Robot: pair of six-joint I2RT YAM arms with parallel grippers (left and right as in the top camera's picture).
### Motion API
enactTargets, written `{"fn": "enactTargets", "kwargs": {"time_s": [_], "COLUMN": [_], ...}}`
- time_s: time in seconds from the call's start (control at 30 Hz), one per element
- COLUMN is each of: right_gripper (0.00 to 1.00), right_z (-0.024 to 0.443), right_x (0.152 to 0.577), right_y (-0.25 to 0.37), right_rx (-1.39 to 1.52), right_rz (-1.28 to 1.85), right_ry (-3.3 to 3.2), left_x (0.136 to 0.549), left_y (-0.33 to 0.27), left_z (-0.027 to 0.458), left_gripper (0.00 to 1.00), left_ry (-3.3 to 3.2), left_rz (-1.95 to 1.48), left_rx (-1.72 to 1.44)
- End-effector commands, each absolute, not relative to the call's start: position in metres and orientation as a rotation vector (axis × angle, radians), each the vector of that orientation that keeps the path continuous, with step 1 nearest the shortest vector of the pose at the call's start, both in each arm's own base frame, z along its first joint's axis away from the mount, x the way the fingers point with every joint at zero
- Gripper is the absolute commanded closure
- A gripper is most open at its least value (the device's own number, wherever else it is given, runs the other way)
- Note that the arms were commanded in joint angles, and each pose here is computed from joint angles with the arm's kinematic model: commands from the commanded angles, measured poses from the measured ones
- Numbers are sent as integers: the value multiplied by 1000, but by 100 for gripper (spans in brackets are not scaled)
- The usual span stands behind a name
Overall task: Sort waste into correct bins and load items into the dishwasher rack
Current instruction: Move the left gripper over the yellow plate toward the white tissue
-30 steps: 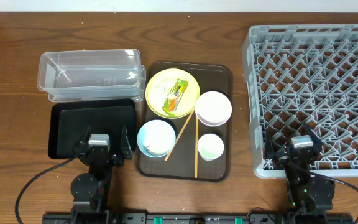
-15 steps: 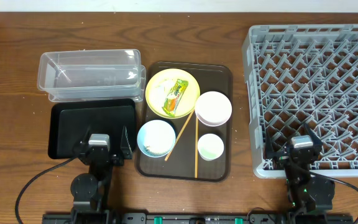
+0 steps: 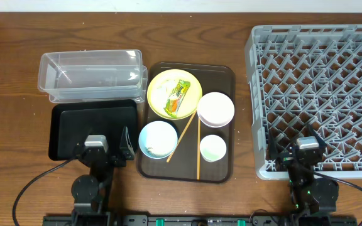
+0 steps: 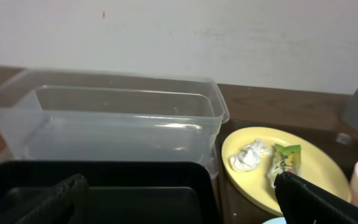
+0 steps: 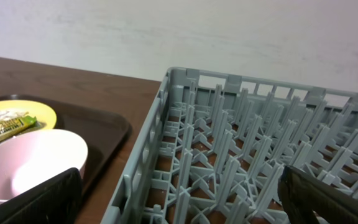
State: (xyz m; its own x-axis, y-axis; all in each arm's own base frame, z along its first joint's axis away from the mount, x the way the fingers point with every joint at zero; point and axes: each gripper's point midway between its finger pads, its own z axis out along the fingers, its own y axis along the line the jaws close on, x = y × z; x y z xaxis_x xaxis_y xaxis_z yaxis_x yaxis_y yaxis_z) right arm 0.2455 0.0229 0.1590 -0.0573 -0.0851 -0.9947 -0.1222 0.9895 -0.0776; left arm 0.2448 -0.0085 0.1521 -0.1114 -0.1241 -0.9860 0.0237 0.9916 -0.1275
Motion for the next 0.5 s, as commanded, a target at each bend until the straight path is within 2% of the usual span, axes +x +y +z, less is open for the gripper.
{"fn": "enactTargets", "kwargs": {"time_s": [0.0, 0.17, 0.47], "right_gripper": [1, 1, 1], "right_z": [163, 179, 199], "right_x": [245, 242, 236], "right_y": [19, 10, 10], "right_rx": [-85, 38, 54], "right_rz": [61, 98, 99], "right_ry": [1628, 1640, 1834], "left_x": [243, 241, 250], "left_y": [-12, -14, -27], "left_z": [142, 150, 172], "left_gripper": [2, 2, 2], "left_ry": [1739, 1821, 2078], "left_rz": [-196, -204, -262], "left_rx": [-127, -125, -109]}}
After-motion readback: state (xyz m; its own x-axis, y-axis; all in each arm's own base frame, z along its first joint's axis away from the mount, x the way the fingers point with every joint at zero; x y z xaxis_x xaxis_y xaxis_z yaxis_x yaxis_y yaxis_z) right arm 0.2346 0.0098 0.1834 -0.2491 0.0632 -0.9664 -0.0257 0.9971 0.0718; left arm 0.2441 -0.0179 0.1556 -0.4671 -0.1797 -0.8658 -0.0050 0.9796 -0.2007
